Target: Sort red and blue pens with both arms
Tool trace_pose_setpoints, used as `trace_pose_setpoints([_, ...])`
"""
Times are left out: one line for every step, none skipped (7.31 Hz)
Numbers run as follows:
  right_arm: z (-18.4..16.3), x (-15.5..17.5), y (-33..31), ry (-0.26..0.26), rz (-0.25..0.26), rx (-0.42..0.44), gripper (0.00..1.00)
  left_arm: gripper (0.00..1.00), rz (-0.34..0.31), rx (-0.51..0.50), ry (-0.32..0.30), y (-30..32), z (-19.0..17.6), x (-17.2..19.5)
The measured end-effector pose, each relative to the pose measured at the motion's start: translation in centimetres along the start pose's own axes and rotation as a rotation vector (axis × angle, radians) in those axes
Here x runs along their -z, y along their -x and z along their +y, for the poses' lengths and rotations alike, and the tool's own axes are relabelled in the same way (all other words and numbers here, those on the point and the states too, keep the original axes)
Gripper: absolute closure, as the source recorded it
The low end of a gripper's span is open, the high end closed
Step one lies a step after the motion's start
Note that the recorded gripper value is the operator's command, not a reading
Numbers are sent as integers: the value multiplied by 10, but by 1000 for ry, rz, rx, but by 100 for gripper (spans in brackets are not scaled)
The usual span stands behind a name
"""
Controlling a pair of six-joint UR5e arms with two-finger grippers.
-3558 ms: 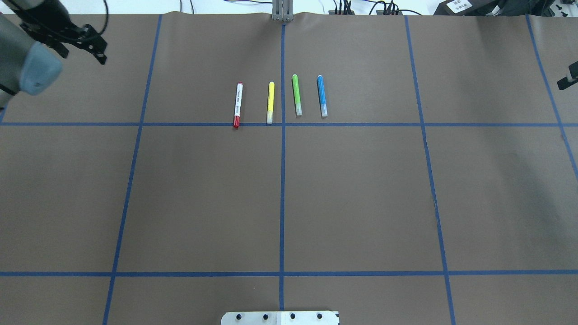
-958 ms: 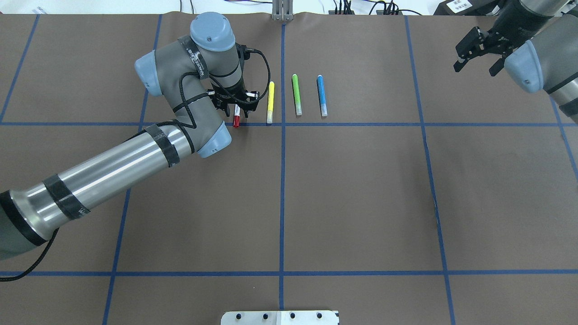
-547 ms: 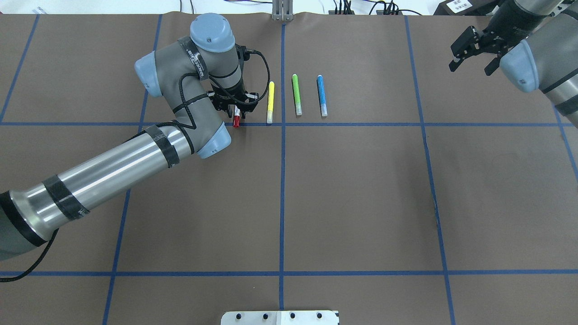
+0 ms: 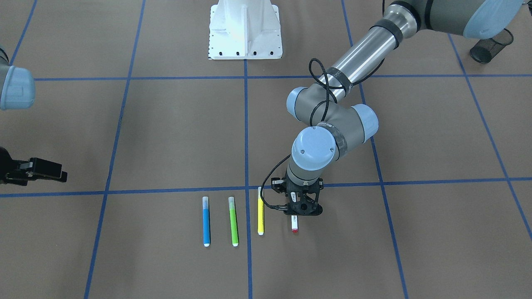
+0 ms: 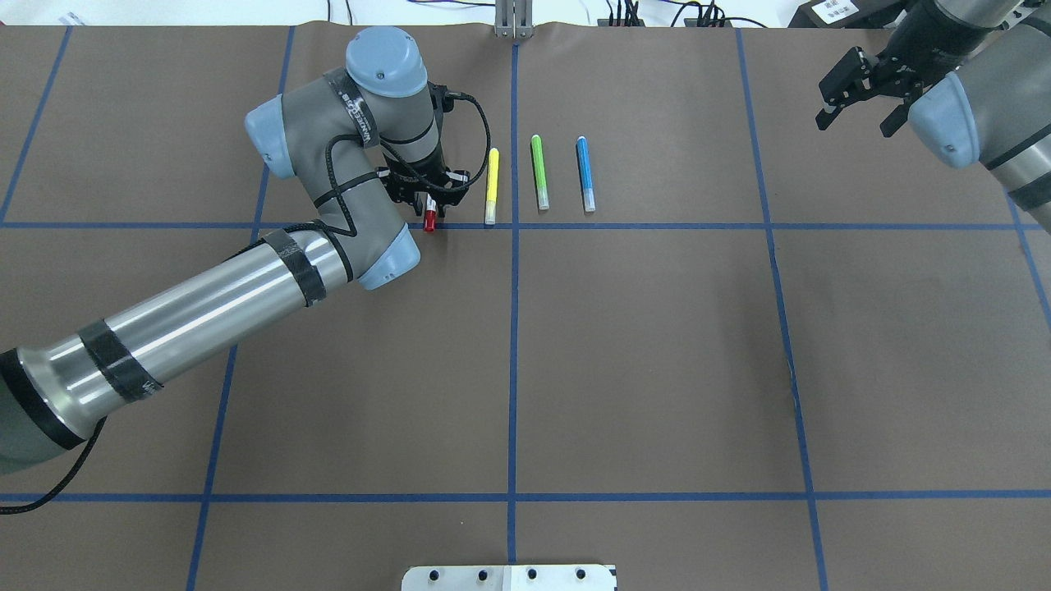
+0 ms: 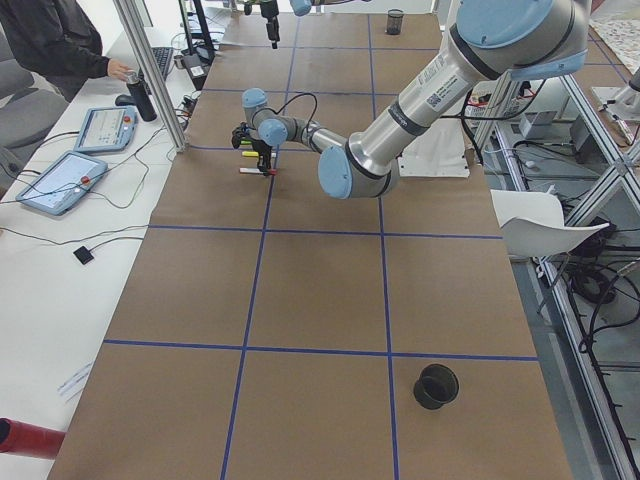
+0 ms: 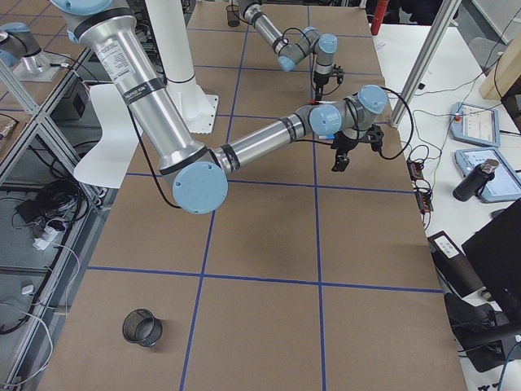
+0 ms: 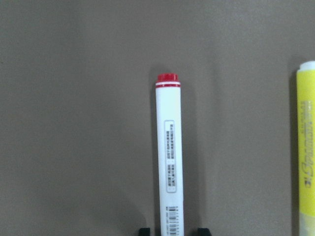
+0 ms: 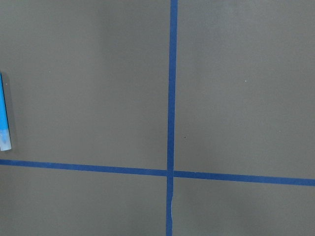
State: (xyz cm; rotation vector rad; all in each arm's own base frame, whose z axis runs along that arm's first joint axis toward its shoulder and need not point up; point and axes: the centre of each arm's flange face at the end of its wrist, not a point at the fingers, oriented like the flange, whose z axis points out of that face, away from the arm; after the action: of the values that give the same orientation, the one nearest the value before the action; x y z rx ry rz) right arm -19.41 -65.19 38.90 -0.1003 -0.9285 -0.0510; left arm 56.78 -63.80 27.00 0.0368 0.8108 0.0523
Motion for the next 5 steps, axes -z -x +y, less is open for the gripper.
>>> trace_pose_setpoints([0,0,0,0,0,0,0,100,0,1,1,0,0,0])
trace_pose_setpoints([0,0,0,0,0,-1,0,100,1,2,0,0,0,1])
trace_pose_setpoints([0,0,0,0,0,0,1,100,5,10,-4,-1,-1,4])
trace_pose_setpoints([-1,1,2,-6,-2,7,1,100,16,29,-12,-3,-2,15])
trace_pose_setpoints([-2,4,6,-20,-9,21,1,100,19,49,-15,-3,-5,31])
